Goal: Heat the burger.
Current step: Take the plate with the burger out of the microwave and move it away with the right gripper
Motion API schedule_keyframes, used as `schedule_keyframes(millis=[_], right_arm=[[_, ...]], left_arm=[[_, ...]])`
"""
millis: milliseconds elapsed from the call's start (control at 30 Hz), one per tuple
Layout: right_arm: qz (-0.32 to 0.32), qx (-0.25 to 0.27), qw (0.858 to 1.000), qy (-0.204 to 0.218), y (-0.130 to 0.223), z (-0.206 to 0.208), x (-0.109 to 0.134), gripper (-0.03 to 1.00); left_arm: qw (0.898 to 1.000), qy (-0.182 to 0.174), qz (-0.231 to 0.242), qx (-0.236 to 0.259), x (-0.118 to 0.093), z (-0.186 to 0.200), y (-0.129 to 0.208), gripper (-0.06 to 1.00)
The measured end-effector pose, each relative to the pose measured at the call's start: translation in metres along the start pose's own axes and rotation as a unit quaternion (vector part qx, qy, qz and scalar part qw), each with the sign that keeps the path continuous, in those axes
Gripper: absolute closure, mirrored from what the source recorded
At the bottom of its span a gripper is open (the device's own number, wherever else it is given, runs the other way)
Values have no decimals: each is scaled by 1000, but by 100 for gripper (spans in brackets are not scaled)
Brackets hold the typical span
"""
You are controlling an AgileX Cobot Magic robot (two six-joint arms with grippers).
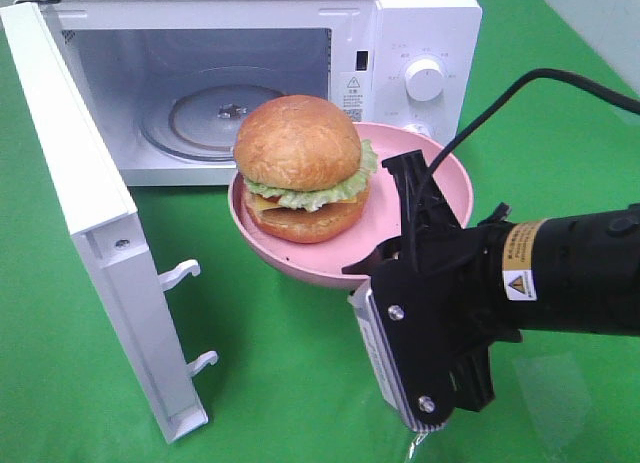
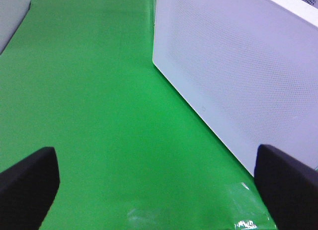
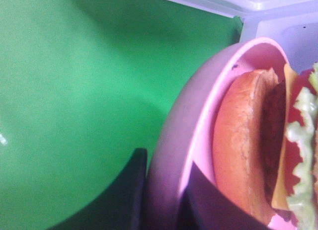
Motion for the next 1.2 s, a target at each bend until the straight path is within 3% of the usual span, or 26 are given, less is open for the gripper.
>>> schedule_keyframes(millis=[700,1200], right_arm=[[-54,31,998,-33,10,64,29,83],[-120,109,985,-51,37,73,40,83]], left_arm=[[1000,0,0,0,0,0,0,-4],[1000,0,0,0,0,0,0,-4]])
Point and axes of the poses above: a point on each arm's last joint axis where the gripper is mounted, z pointing back along that axis away from the gripper, x along the wrist's bending axis when the last joint is at zero, y = z × x, the point moved 9 cm from there along -z, pointing out along that axis toward the gripper, and after that the axes turned 7 degrees about z, right-handed, at the moved point
